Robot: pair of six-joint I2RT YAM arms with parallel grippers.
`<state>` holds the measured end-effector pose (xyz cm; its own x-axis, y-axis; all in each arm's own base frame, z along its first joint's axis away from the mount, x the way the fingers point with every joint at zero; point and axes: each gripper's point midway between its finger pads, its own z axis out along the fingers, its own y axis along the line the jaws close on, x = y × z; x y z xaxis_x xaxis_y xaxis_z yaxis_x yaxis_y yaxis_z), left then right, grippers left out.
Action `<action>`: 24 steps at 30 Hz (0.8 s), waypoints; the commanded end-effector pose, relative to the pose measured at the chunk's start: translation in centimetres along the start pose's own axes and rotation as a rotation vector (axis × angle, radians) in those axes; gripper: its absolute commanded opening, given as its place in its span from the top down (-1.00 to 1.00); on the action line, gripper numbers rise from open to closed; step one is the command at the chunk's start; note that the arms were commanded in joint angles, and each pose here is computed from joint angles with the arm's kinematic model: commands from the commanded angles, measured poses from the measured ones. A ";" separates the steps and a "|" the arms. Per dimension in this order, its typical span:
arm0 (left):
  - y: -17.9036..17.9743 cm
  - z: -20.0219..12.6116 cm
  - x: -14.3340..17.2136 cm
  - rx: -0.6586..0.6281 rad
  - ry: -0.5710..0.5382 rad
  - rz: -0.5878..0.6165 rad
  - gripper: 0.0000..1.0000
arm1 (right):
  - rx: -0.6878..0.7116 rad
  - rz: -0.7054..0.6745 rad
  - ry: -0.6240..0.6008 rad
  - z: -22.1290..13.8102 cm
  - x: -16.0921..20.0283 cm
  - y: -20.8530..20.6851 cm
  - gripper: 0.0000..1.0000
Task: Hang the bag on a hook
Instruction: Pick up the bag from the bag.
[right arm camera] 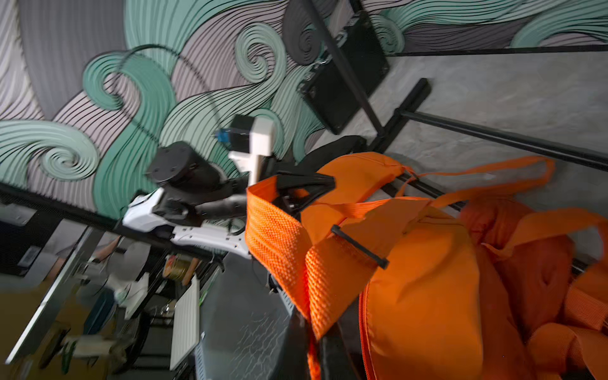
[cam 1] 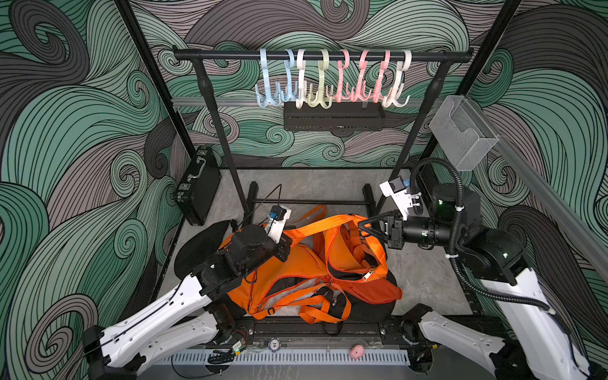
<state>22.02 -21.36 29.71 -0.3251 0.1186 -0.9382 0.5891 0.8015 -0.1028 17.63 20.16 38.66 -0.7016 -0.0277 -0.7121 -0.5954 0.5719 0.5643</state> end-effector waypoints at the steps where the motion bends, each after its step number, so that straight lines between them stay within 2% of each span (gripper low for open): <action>1: 1.9 -2.8 0.6 -0.091 0.089 0.007 1.00 | 0.204 0.105 -0.022 1.2 0.8 -5.8 1.00; 2: 2.0 -3.4 0.6 -0.094 0.107 0.010 1.00 | 0.244 0.122 -0.014 1.5 1.4 -7.1 0.78; 3: 2.2 -3.9 0.5 -0.101 0.120 0.011 1.00 | 0.274 0.122 -0.004 1.8 1.9 -8.0 0.48; 6: 2.0 -5.3 -0.2 -0.093 0.174 0.025 1.00 | 0.312 0.088 -0.006 1.6 2.4 -8.9 0.11; 7: 2.0 -5.6 -0.7 -0.100 0.201 0.026 1.00 | 0.309 0.057 -0.026 1.2 2.0 -8.5 -0.05; 11: 1.0 -6.1 -2.8 -0.075 0.295 0.046 1.00 | 0.281 -0.084 -0.128 -1.5 -0.5 -5.8 -0.43; 13: 0.3 -5.8 -4.0 -0.056 0.337 0.046 1.00 | 0.177 -0.157 -0.151 -1.9 -1.7 -3.0 -0.54; 17: -1.1 -4.7 -5.4 -0.011 0.388 0.063 1.00 | 0.009 -0.251 -0.169 -0.7 -2.8 0.5 -0.62; 24: -2.2 -3.5 -7.2 0.016 0.398 0.049 1.00 | -0.146 -0.392 -0.101 3.9 -0.6 3.4 -0.66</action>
<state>21.51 -22.36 36.64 -0.5525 0.3755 -0.7441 0.6031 0.7963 -0.0461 17.87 23.19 39.48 -0.4478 -0.1042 -0.8881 -0.7997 0.4909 0.3456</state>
